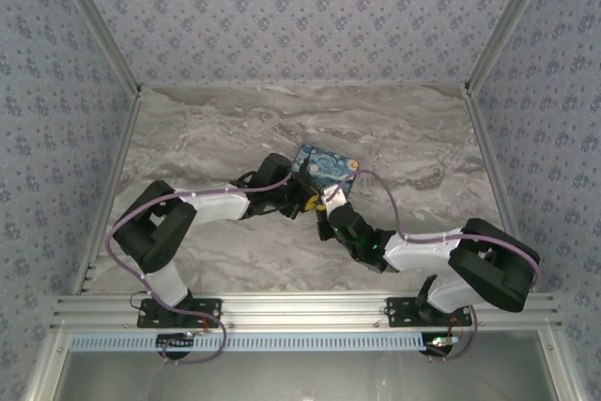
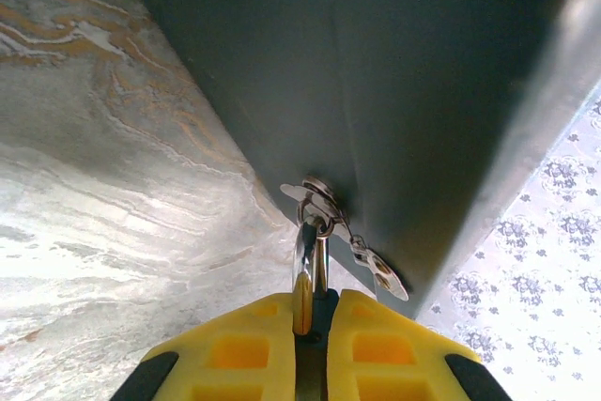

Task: Unlock the padlock with the key

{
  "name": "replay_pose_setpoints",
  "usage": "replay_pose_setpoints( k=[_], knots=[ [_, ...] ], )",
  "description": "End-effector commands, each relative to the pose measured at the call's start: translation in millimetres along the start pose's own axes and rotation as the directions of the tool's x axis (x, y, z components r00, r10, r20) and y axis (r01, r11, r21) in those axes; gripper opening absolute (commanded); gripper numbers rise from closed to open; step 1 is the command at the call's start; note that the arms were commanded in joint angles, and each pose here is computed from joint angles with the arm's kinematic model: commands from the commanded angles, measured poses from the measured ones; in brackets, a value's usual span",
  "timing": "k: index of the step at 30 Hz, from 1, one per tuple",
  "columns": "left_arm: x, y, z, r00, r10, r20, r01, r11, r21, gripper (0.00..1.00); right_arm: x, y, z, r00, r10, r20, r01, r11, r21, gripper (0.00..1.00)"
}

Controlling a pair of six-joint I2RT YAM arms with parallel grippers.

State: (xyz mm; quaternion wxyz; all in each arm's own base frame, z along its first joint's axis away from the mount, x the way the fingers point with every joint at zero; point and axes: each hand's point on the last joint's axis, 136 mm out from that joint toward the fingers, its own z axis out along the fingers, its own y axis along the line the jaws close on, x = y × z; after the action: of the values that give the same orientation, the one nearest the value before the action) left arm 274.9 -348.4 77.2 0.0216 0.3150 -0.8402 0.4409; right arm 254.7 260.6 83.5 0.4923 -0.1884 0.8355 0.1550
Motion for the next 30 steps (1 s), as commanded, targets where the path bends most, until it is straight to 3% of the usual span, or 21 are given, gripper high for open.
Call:
replay_pose_setpoints(
  k=[1, 9, 20, 25, 30],
  knots=[
    [17, -17, -1, 0.997, 0.028, -0.071, -0.024, 0.998, 0.054, 0.0, 2, 0, 3, 0.981, 0.194, -0.006, -0.194, 0.981, 0.016, 0.0],
    [14, -13, -2, 0.997, 0.045, -0.057, -0.042, 0.998, 0.047, 0.16, 17, -6, 5, 0.941, 0.335, -0.046, -0.332, 0.941, 0.057, 0.0],
    [0, -15, -28, 0.995, 0.096, 0.02, -0.097, 0.994, 0.045, 0.57, 27, -10, 3, 0.885, 0.462, -0.056, -0.461, 0.887, 0.029, 0.0],
    [-18, -19, -57, 0.979, 0.163, 0.12, -0.167, 0.986, 0.026, 0.65, 28, -12, 2, 0.837, 0.545, -0.056, -0.546, 0.837, -0.018, 0.0],
    [-34, -24, -86, 0.948, 0.224, 0.225, -0.231, 0.973, 0.004, 0.7, 29, -16, 2, 0.743, 0.663, -0.09, -0.668, 0.744, -0.035, 0.0]
  ],
)
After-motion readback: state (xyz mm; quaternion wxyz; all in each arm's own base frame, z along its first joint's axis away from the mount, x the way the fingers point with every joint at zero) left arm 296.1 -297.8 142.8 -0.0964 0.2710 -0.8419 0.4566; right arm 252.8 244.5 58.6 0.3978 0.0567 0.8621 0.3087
